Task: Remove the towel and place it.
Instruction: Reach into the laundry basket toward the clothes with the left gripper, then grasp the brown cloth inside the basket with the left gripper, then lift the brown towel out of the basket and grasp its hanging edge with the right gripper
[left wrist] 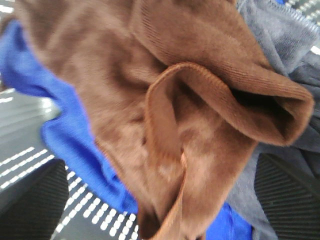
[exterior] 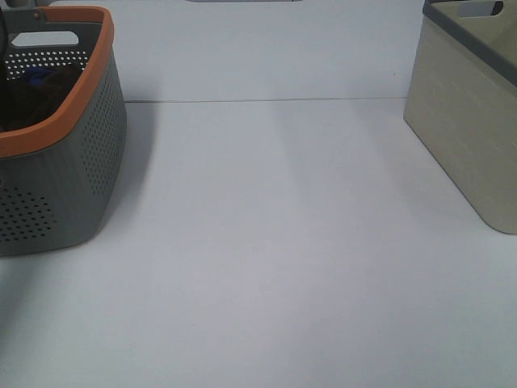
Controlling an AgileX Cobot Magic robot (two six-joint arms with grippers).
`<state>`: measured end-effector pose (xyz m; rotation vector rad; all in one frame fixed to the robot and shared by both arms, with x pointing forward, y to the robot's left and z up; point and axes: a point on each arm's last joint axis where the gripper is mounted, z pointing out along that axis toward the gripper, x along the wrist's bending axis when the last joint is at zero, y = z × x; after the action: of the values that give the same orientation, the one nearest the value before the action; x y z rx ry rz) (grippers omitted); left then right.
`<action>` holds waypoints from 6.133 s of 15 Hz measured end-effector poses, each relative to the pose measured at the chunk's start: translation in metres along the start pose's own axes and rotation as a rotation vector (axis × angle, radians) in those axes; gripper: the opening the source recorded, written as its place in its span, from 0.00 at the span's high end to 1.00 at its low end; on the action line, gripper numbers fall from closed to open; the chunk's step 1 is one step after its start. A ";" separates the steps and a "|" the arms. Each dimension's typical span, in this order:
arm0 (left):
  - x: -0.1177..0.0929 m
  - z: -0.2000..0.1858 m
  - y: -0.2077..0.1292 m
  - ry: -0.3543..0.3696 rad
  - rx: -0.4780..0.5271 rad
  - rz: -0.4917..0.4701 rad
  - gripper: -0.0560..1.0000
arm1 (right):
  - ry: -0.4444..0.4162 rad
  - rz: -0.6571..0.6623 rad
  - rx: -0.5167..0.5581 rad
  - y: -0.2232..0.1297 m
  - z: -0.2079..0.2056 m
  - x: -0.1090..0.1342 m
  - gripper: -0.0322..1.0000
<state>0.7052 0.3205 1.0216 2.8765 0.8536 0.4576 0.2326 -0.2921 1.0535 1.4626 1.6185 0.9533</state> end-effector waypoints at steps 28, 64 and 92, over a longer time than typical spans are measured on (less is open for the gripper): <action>0.007 0.053 0.010 0.035 -0.109 -0.006 0.72 | 0.000 0.000 0.000 0.000 0.000 0.000 0.23; -0.135 -0.326 0.071 0.610 -1.036 0.665 0.95 | 0.287 -0.055 -0.137 0.100 0.042 0.015 0.23; -0.247 -0.288 0.163 0.334 -1.132 1.050 0.95 | 0.929 -0.022 -0.192 0.120 0.233 0.043 0.27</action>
<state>0.5016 0.0536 1.2624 1.8900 -0.8016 1.0503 0.4908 -0.2297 1.0545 0.8846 2.0620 1.8880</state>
